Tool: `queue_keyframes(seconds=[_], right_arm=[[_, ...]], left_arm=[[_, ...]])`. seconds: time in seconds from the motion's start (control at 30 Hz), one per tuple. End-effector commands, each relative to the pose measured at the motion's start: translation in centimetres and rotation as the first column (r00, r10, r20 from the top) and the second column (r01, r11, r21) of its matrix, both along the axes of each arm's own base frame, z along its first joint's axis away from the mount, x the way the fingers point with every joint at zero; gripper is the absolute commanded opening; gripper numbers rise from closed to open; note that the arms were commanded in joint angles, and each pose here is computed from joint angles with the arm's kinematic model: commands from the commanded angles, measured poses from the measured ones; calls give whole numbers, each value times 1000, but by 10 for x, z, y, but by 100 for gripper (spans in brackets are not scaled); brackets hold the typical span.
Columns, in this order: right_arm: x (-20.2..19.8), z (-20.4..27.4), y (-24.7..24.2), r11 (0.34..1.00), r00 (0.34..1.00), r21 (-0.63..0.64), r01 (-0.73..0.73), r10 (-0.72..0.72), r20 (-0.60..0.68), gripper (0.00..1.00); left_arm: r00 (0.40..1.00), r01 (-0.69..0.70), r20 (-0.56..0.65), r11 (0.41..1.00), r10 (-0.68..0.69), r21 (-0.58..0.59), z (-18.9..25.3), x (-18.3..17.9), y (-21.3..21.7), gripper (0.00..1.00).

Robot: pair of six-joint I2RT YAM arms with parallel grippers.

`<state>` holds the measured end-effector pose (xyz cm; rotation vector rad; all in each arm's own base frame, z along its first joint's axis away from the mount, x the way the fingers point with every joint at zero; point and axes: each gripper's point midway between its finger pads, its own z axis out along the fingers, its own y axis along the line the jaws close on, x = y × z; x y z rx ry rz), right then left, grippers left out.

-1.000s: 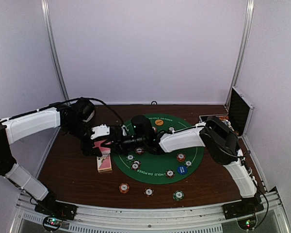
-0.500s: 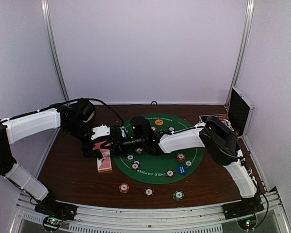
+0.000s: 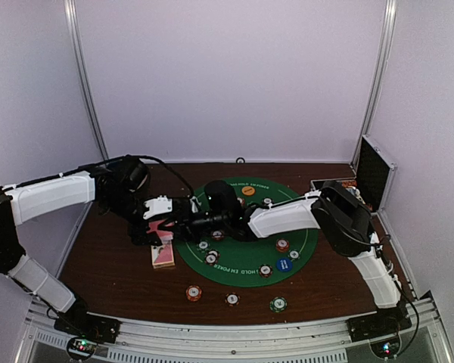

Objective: Distribute texas hold em gaming equipment

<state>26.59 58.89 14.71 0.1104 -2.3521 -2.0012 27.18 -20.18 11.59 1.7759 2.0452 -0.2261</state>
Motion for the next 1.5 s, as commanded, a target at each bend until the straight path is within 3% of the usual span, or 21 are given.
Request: queue_keyframes(seconds=[0.0, 0.23, 0.5, 0.63, 0.83, 1.47], right_arm=[[-6, 35, -1, 998, 997, 55, -16, 12, 74, 11], [-5, 27, -3, 1000, 996, -3, -13, 13, 91, 12], [-4, 25, -2, 1000, 996, -19, -12, 14, 84, 37], [-6, 37, 2, 999, 997, 32, -27, 25, 77, 42], [-6, 37, 1, 999, 996, 3, -36, 36, 88, 48], [2, 20, -21, 992, 994, -121, -30, 43, 103, 43]], left_arm=[[996, -5, 85, 1000, 5, -4, 11, 12, 1, 80], [995, 2, 97, 1000, -3, 4, 18, 15, 1, 69], [997, 15, 82, 1000, -13, -20, 26, 11, -3, 65], [997, 20, 71, 1000, -19, -17, 25, 8, -2, 62], [997, 29, 71, 1000, -28, -9, 24, 7, -1, 60], [994, 45, 101, 999, -44, -7, 36, 5, 2, 58]])
